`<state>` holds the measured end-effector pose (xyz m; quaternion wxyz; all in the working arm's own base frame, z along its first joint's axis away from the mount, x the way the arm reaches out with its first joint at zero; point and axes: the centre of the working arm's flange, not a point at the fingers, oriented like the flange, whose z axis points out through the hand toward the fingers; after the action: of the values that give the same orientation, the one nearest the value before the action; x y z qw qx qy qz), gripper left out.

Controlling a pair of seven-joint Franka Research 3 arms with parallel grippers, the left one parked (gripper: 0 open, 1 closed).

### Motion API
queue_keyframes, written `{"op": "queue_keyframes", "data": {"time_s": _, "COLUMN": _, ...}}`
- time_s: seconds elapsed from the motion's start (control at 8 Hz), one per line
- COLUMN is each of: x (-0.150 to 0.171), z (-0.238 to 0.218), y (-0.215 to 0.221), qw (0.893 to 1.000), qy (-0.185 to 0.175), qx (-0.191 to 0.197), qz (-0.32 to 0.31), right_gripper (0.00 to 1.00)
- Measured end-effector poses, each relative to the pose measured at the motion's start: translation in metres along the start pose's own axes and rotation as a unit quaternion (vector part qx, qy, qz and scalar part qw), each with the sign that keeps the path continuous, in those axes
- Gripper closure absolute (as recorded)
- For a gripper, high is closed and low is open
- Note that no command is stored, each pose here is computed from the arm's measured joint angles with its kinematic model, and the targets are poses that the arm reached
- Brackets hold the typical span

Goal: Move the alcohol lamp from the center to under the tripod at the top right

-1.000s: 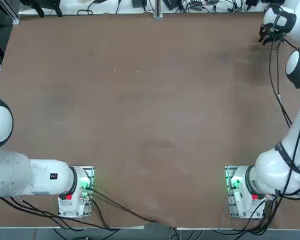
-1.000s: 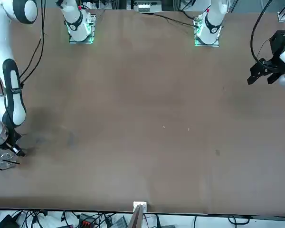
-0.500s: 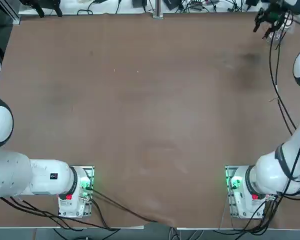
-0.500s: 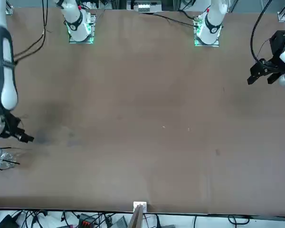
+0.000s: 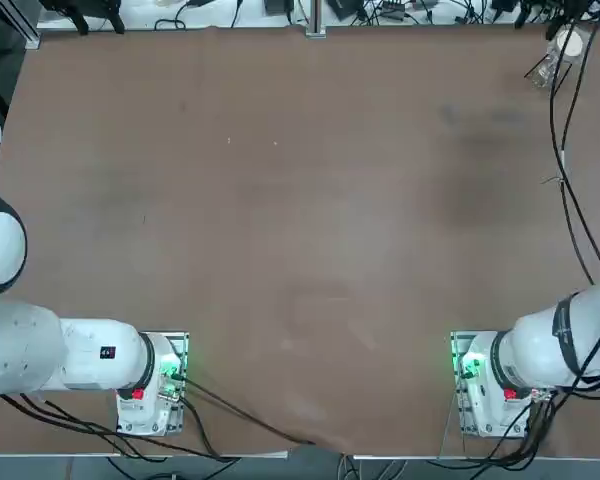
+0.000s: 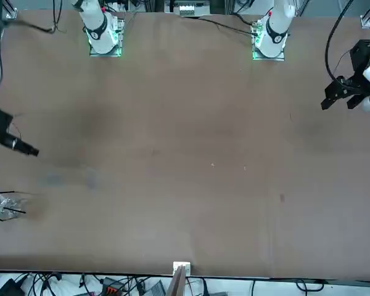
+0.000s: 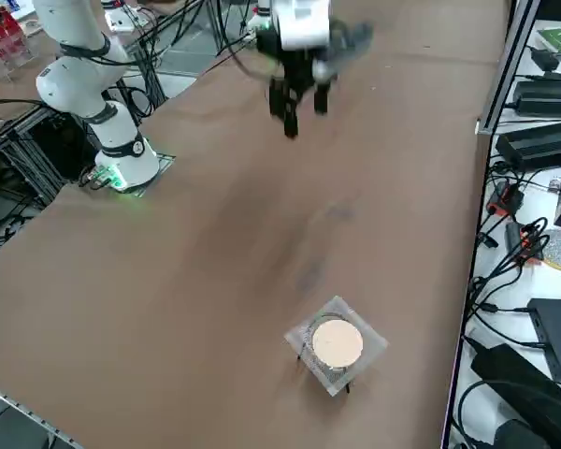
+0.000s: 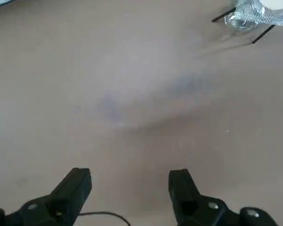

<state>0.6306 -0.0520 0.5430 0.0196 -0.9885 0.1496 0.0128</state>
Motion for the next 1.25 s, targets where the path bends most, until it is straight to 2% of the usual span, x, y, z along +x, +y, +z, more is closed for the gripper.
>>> {"op": "queue_keyframes", "data": {"time_s": 0.25, "x": -0.032, "z": -0.047, "y": -0.023, "qw": 0.999, "qy": 0.011, "qx": 0.006, "qz": -0.035, "right_gripper": 0.0}}
{"op": "queue_keyframes", "data": {"time_s": 0.5, "x": -0.059, "z": -0.073, "y": -0.021, "qw": 0.996, "qy": 0.007, "qx": 0.006, "qz": -0.086, "right_gripper": 0.0}}
{"op": "queue_keyframes", "data": {"time_s": 0.62, "x": -0.073, "z": -0.077, "y": -0.018, "qw": 0.995, "qy": 0.003, "qx": 0.003, "qz": -0.103, "right_gripper": 0.0}}
{"op": "queue_keyframes", "data": {"time_s": 1.0, "x": -0.121, "z": -0.073, "y": -0.022, "qw": 0.989, "qy": -0.004, "qx": -0.041, "qz": -0.14, "right_gripper": 0.0}}
{"op": "queue_keyframes", "data": {"time_s": 1.25, "x": -0.142, "z": -0.074, "y": -0.017, "qw": 0.989, "qy": -0.003, "qx": -0.041, "qz": -0.143, "right_gripper": 0.0}}
